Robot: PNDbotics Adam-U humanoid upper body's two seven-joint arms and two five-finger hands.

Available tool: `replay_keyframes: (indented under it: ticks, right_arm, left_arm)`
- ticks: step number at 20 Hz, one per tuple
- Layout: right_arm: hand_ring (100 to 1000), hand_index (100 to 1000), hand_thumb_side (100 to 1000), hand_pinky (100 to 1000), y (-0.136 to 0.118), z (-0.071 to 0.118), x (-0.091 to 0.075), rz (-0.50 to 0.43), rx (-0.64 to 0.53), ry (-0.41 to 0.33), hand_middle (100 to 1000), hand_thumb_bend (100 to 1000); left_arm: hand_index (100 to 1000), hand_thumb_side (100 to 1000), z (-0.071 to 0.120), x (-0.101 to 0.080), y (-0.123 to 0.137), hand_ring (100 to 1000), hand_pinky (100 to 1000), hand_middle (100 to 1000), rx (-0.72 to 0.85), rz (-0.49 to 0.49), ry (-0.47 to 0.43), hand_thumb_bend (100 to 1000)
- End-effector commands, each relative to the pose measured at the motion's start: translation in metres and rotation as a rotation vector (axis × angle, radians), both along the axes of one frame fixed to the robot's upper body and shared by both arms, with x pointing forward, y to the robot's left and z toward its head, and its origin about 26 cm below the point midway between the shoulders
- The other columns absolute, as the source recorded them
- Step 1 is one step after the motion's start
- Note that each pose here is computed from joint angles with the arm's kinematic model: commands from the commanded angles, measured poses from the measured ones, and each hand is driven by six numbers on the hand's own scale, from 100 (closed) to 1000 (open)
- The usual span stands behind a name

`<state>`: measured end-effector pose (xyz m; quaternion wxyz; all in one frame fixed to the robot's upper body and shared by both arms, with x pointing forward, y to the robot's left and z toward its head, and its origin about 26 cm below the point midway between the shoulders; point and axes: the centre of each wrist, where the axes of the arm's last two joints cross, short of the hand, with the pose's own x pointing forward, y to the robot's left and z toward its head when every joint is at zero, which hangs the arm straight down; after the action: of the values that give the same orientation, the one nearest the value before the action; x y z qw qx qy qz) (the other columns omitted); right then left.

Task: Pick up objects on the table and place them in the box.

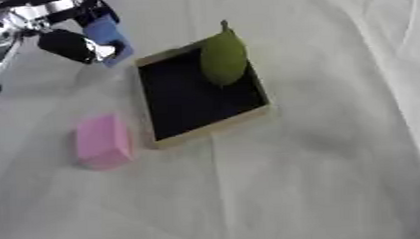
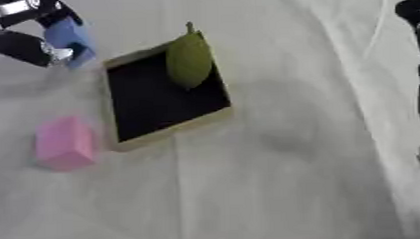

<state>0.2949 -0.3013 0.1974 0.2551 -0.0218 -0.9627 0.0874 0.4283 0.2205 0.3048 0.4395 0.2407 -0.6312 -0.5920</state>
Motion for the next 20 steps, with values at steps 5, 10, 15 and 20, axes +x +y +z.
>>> replay_keyframes:
  ticks: [5,10,15,20]
  right_arm:
    - [959,814,634,891,0.004,0.012,-0.001,0.032,-0.005,-0.027,641,100]
    - [959,814,635,892,0.005,0.013,0.000,0.039,-0.002,-0.029,641,100]
    - [960,814,636,892,0.006,0.014,0.001,0.048,0.001,-0.030,640,100]
    - [961,814,639,893,0.007,0.014,0.001,0.062,0.010,-0.020,639,100]
  left_arm:
    - [754,345,0.002,0.012,-0.014,716,810,627,0.042,-0.002,-0.043,277]
    - [780,355,-0.007,0.016,-0.020,735,819,649,0.091,-0.003,-0.061,335]
    - [789,391,-0.015,0.019,-0.029,739,824,657,0.097,-0.027,-0.044,351]
    - [899,425,-0.017,0.019,-0.031,824,887,774,0.130,-0.035,-0.041,474]
